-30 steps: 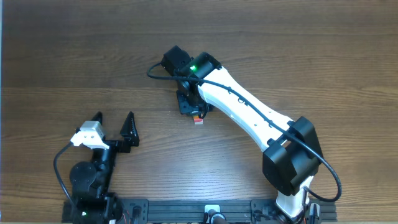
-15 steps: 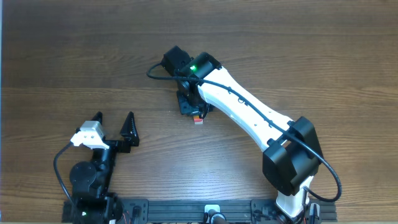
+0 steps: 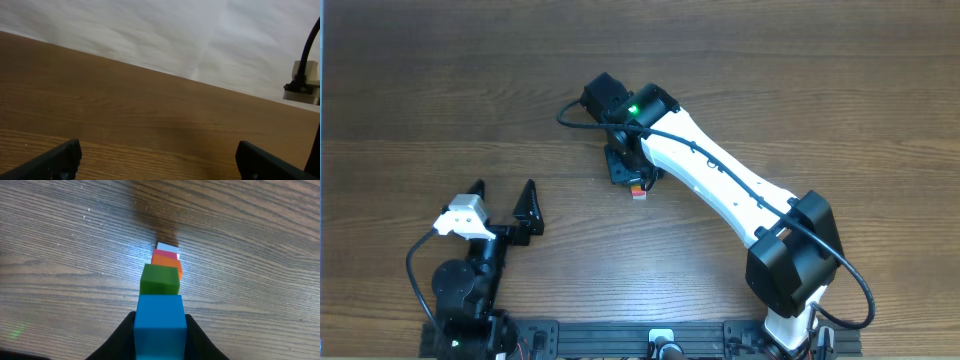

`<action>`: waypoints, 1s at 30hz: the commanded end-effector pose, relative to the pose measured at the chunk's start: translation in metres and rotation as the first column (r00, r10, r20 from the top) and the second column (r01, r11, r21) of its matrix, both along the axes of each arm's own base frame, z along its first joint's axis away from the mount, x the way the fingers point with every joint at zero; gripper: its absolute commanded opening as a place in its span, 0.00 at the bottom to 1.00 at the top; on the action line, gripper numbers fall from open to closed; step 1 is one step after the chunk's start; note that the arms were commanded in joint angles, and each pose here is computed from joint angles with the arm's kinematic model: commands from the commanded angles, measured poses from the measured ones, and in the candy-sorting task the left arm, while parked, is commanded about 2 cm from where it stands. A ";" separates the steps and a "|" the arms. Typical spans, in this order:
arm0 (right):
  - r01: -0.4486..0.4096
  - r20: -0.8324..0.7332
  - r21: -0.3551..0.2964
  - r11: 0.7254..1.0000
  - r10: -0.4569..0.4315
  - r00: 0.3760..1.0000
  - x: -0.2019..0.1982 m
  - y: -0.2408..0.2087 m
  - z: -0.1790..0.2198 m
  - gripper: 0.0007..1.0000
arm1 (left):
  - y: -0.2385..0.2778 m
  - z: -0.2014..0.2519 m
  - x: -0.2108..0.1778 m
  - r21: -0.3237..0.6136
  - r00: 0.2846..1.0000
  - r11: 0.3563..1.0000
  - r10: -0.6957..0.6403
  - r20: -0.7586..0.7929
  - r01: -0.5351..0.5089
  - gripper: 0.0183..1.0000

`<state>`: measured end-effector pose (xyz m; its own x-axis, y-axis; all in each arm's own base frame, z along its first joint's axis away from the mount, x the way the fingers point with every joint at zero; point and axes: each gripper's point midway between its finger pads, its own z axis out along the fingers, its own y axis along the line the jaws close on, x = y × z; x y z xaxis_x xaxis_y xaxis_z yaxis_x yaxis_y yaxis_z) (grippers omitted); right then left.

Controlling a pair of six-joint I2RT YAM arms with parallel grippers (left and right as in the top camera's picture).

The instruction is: Stack Cubes

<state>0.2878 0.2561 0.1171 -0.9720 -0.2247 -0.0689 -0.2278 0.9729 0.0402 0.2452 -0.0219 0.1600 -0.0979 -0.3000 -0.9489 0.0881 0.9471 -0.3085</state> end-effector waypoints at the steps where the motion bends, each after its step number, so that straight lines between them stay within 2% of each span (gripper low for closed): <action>1: 0.009 0.019 0.022 1.000 -0.009 1.000 0.001 -0.002 0.010 0.12 | -0.002 -0.002 0.000 0.013 1.000 1.000 -0.011 0.000 0.011 1.00; 30: 0.015 0.029 0.007 1.000 -0.015 0.999 0.006 -0.004 0.000 0.12 | -0.002 -0.002 0.000 0.013 1.000 1.000 -0.011 0.000 0.011 1.00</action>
<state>0.2922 0.2570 0.1136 -0.9721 -0.2186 -0.0844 -0.2231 0.9736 0.0474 0.2452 -0.0219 0.1601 -0.0975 -0.3000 -0.9490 0.0882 0.9471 -0.3085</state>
